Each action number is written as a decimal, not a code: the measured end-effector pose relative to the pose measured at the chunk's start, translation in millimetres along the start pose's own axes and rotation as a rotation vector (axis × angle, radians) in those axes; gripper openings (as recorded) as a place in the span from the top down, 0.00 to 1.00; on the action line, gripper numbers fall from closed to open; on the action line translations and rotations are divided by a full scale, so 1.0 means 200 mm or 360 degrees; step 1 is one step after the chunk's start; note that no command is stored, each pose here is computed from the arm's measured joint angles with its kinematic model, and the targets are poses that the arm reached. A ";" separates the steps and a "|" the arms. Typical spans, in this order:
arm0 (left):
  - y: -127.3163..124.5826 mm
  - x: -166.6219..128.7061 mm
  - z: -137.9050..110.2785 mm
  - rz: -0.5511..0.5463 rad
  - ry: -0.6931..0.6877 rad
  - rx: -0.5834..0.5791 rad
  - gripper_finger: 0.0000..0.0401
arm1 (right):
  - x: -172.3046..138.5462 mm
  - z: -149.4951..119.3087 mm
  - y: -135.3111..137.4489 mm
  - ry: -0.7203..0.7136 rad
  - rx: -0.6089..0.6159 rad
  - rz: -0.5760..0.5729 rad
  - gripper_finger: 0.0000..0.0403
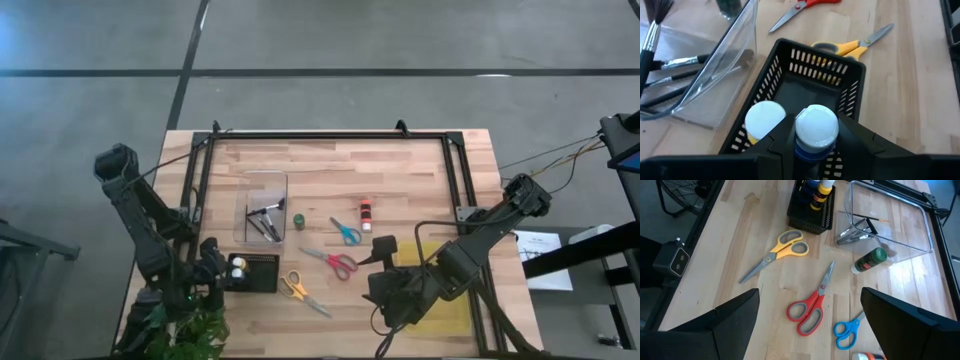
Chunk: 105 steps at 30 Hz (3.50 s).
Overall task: Pick & Place Paint Supplies
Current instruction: Put the blue paint bottle into the black basket, then put the orange paint bottle into the black basket
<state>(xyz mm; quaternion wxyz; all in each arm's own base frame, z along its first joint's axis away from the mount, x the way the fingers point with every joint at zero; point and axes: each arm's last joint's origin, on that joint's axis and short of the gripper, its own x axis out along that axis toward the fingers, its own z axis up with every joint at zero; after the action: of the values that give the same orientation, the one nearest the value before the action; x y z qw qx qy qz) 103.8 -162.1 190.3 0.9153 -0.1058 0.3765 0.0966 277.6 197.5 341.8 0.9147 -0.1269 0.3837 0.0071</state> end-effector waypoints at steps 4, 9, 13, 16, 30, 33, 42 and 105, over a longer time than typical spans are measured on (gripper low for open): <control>0.00 0.01 -0.01 -0.0009 0.0025 -0.0023 0.70 | 0.00 0.00 0.00 0.0000 -0.0004 0.0000 0.14; 0.00 0.01 -0.01 -0.0016 0.0033 -0.0028 0.58 | 0.00 0.00 0.00 0.0000 -0.0012 -0.0001 0.14; 0.00 0.01 -0.01 -0.0019 0.0032 -0.0031 0.42 | 0.00 0.00 0.00 0.0001 -0.0022 -0.0002 0.14; 0.00 0.01 -0.01 -0.0018 0.0032 -0.0027 0.37 | 0.00 0.00 0.00 0.0002 -0.0023 -0.0002 0.14; 0.01 -0.07 0.07 -0.0114 -0.0101 0.0049 0.38 | 0.00 0.00 0.00 0.0001 -0.0022 -0.0002 0.14; 0.01 -0.09 0.09 -0.0145 -0.0178 0.0080 0.38 | 0.00 0.00 0.00 0.0001 -0.0022 -0.0002 0.14; -0.01 -0.15 0.20 -0.0087 -0.0644 0.0317 0.39 | 0.01 0.00 0.00 0.0003 -0.0034 -0.0008 0.14; 0.13 -0.08 0.83 0.0055 -0.1139 0.1031 0.39 | 0.82 -0.81 -0.84 0.0696 -0.0938 0.0240 0.14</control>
<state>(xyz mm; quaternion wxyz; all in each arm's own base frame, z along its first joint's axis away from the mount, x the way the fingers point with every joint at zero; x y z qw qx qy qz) 197.3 -93.6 314.4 0.9715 0.2309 0.0504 0.0200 298.2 -17.6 156.6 0.7322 -0.3547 0.5597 0.1574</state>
